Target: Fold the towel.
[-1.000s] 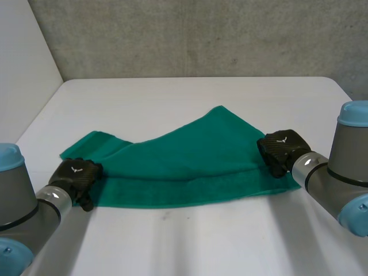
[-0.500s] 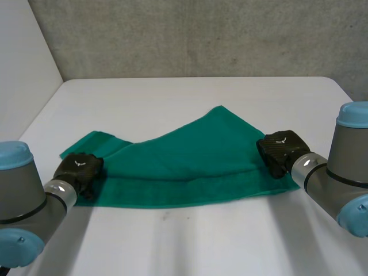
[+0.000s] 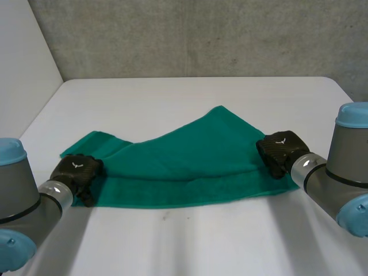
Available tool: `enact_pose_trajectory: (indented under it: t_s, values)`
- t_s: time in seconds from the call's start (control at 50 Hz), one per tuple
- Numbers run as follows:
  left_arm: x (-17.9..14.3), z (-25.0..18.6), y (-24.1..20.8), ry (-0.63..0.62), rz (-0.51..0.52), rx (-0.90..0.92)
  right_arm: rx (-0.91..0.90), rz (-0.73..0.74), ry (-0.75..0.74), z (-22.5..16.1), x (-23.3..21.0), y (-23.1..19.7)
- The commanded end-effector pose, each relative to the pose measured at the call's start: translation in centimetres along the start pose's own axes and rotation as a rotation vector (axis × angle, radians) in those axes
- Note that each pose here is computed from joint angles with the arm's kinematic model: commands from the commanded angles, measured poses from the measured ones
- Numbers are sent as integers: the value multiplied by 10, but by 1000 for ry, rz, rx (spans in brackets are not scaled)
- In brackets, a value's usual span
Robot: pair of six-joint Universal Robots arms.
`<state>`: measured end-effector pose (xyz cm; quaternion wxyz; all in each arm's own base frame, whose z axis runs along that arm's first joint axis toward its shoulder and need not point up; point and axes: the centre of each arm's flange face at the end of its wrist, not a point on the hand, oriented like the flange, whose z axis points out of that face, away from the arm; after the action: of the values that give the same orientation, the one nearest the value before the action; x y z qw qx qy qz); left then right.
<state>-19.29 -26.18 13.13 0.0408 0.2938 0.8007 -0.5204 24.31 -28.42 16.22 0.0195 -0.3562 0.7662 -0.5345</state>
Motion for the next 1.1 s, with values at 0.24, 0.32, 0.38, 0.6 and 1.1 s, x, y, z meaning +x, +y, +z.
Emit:
enact_pose_trajectory:
  t_s: [0.24, 0.32, 0.38, 0.6, 1.1]
  values:
    - [2, 20, 12, 7, -6, -36, -6, -12, -1, 0, 0, 2]
    - [-1, 24, 8, -11, -3, 3, -5, -16, -2, 0, -1, 2]
    - [-2, 27, 6, -20, -2, 22, -6, -16, -1, 0, 0, 2]
    - [-1, 35, 9, -22, -3, 28, -4, -16, 0, 0, 0, 1]
    - [-39, -66, -74, -138, 9, 224, -116, -277, -36, -77, 18, -44]
